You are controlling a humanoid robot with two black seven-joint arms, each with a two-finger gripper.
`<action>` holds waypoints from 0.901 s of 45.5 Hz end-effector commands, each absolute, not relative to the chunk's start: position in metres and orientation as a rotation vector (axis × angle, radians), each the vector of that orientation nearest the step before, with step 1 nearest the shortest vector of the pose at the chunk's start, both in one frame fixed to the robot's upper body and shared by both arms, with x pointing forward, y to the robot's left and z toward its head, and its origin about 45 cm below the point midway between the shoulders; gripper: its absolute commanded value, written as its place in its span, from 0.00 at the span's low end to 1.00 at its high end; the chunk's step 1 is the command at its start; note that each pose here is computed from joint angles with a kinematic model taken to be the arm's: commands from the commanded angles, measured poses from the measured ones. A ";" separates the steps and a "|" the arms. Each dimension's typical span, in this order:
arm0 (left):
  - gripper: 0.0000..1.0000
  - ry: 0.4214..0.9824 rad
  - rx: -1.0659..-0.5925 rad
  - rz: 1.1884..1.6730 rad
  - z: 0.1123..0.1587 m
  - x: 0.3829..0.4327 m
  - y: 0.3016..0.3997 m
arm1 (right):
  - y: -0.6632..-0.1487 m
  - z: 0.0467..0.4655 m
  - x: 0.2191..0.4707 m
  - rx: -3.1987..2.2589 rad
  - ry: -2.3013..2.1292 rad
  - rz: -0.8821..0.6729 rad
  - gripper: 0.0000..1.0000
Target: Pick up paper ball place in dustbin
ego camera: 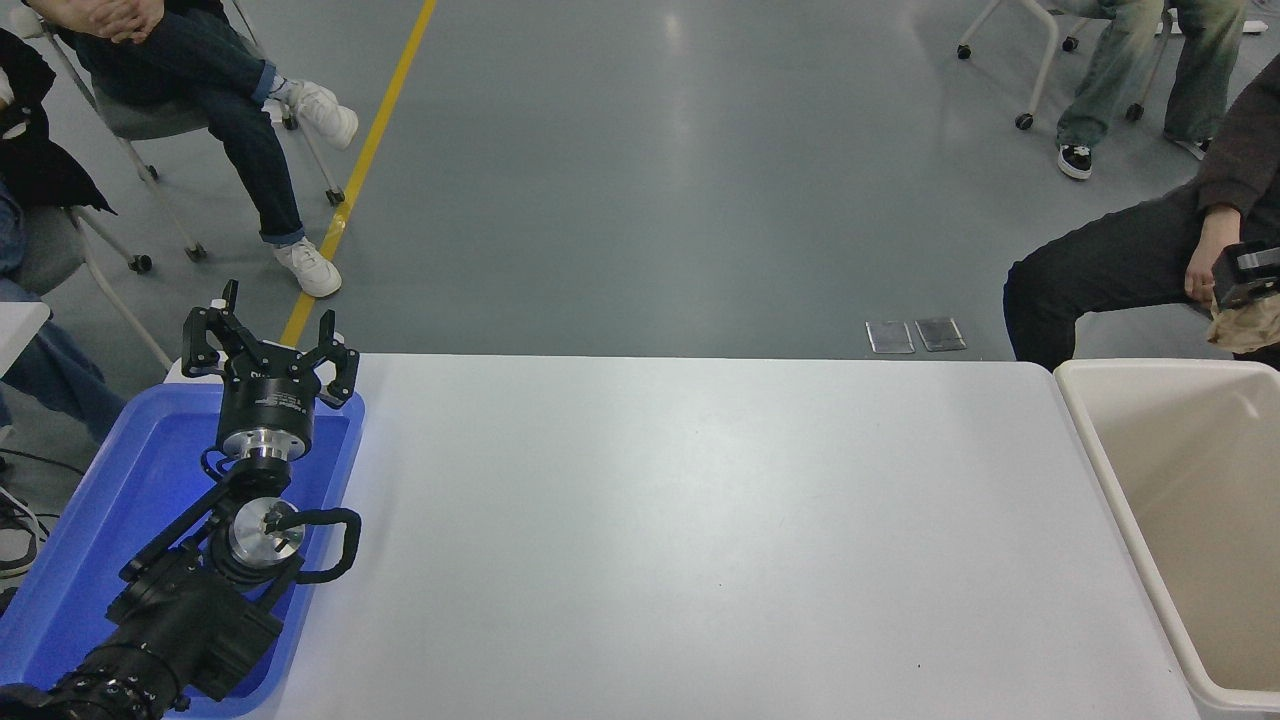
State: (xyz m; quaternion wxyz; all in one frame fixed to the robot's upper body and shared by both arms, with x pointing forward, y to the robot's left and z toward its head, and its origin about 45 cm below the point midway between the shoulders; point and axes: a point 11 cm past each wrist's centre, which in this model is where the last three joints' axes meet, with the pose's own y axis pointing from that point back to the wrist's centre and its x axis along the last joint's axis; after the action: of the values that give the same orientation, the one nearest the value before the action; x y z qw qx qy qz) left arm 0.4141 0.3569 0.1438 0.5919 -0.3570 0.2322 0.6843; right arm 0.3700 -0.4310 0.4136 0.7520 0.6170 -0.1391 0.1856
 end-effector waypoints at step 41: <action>0.99 0.540 -0.830 1.593 0.1434 0.4139 0.3573 | -0.604 0.224 0.340 1.080 -0.422 0.148 0.00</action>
State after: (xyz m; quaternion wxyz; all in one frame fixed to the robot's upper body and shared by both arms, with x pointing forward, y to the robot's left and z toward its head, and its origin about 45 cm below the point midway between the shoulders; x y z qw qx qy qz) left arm 0.4140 0.3571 0.1436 0.5915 -0.3571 0.2323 0.6846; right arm 0.3619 -0.5727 0.2997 0.8275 0.5292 -0.1754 0.0668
